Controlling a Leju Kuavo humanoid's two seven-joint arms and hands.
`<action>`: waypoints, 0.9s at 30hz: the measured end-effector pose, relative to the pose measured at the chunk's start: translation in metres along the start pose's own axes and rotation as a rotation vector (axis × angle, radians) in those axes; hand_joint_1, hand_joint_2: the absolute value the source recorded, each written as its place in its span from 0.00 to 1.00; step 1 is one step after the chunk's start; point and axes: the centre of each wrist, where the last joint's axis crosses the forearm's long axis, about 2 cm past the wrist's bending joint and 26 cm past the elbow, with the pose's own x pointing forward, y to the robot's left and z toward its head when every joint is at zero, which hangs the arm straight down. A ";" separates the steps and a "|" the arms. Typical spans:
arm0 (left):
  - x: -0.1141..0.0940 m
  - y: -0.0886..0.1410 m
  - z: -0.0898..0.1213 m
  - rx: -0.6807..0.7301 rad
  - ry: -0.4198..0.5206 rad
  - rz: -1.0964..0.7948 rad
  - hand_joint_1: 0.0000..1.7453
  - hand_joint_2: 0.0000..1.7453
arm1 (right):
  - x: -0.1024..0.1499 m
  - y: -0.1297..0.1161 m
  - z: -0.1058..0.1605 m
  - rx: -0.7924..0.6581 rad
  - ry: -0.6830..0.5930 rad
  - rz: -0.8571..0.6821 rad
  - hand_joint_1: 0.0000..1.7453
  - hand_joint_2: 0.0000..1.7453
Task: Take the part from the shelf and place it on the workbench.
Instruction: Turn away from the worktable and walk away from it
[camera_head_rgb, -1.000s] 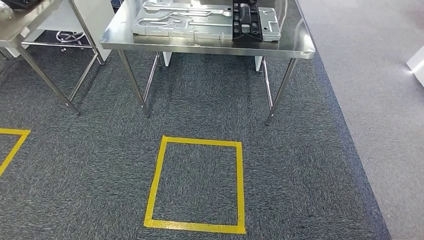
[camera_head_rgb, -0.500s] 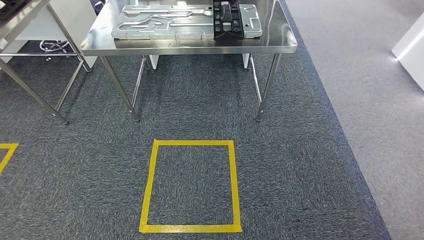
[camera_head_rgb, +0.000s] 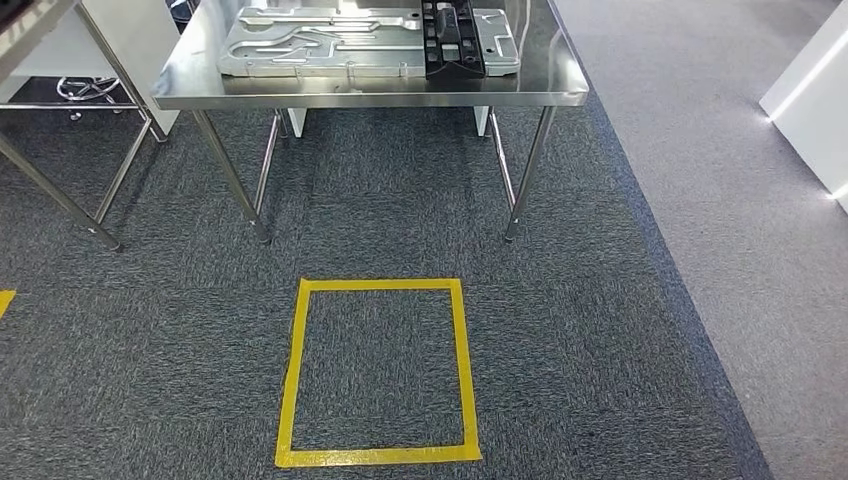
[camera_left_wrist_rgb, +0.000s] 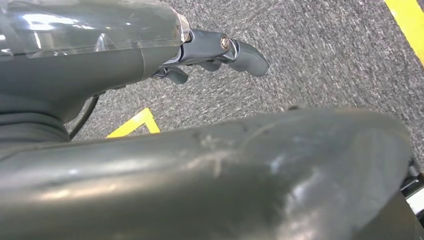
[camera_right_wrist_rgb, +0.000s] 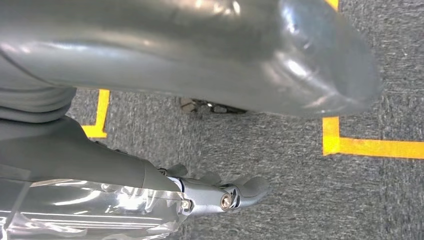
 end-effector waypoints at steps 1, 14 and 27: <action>0.000 0.000 0.000 0.000 0.001 0.000 0.00 0.00 | 0.000 0.000 0.000 -0.001 0.000 0.000 0.00 0.00; -0.001 -0.001 0.000 -0.008 0.011 0.017 0.00 0.00 | 0.001 0.003 0.000 0.009 0.005 0.008 0.00 0.00; -0.002 -0.001 0.001 -0.017 0.032 0.015 0.00 0.00 | -0.002 0.000 0.001 -0.084 0.158 -0.004 0.00 0.00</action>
